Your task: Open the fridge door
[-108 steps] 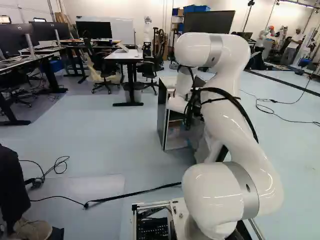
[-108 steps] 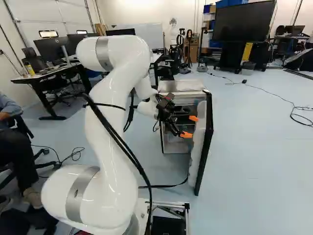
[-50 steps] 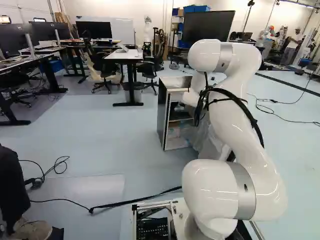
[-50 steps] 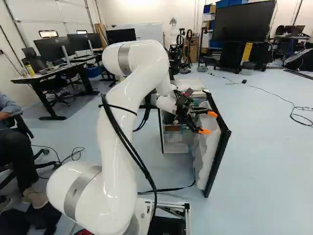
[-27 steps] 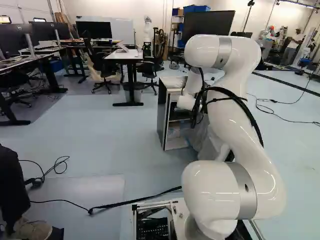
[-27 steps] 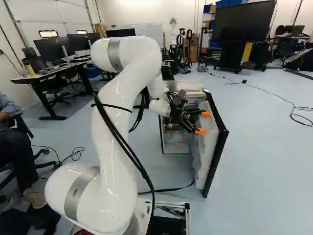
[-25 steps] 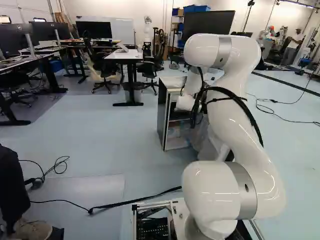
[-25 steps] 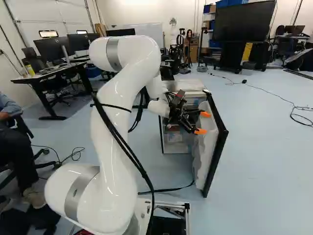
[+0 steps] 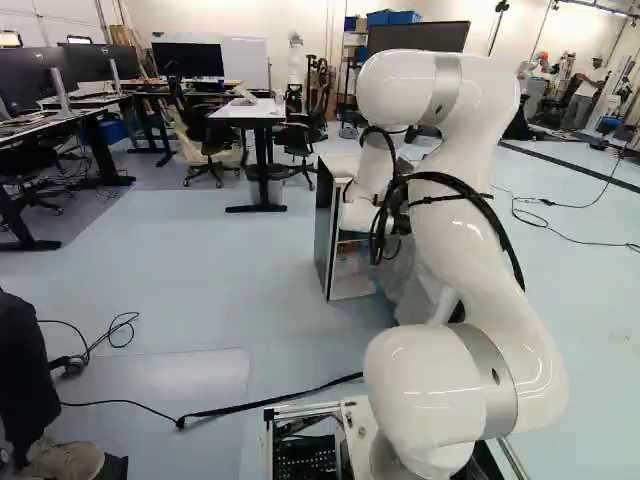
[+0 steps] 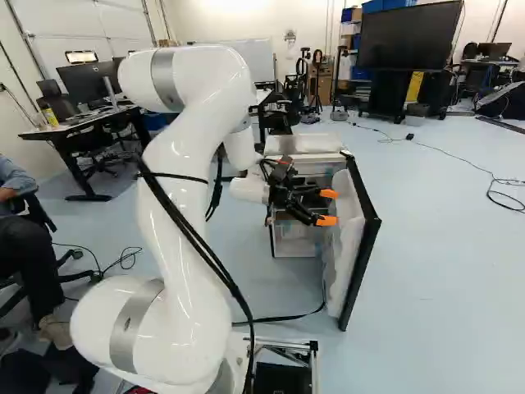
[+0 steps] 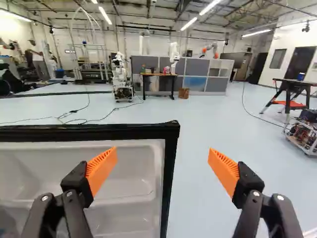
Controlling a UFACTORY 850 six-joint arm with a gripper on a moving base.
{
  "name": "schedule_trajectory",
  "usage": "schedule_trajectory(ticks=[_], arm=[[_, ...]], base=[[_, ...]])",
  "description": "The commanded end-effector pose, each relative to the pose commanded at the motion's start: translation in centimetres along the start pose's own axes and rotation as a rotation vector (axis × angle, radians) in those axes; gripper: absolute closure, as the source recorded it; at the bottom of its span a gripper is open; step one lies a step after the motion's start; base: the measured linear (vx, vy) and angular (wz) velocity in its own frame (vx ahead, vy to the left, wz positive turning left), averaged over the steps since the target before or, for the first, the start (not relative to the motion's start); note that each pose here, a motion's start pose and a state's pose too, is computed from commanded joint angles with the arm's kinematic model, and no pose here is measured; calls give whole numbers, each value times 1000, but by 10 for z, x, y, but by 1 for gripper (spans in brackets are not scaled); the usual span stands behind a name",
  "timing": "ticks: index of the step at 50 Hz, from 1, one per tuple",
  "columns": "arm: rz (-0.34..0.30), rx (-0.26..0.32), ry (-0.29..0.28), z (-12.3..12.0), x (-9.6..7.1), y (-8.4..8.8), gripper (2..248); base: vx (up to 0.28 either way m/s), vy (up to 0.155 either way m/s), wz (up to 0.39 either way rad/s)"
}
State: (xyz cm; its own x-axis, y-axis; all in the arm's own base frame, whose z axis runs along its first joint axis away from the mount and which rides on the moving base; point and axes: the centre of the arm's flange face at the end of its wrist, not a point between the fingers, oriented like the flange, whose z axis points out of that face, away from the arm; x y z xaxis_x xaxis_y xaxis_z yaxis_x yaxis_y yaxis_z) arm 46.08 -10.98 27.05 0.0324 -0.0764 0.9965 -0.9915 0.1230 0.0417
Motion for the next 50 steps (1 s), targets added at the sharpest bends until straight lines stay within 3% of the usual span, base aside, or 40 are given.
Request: schedule_trajectory(ticks=[15, 50], arm=[[-51, 75, 11, -24, -4, 25, 3], [-46, 122, 4, -26, 1, 28, 3]], base=[[0, 0, 0], [0, 0, 0]])
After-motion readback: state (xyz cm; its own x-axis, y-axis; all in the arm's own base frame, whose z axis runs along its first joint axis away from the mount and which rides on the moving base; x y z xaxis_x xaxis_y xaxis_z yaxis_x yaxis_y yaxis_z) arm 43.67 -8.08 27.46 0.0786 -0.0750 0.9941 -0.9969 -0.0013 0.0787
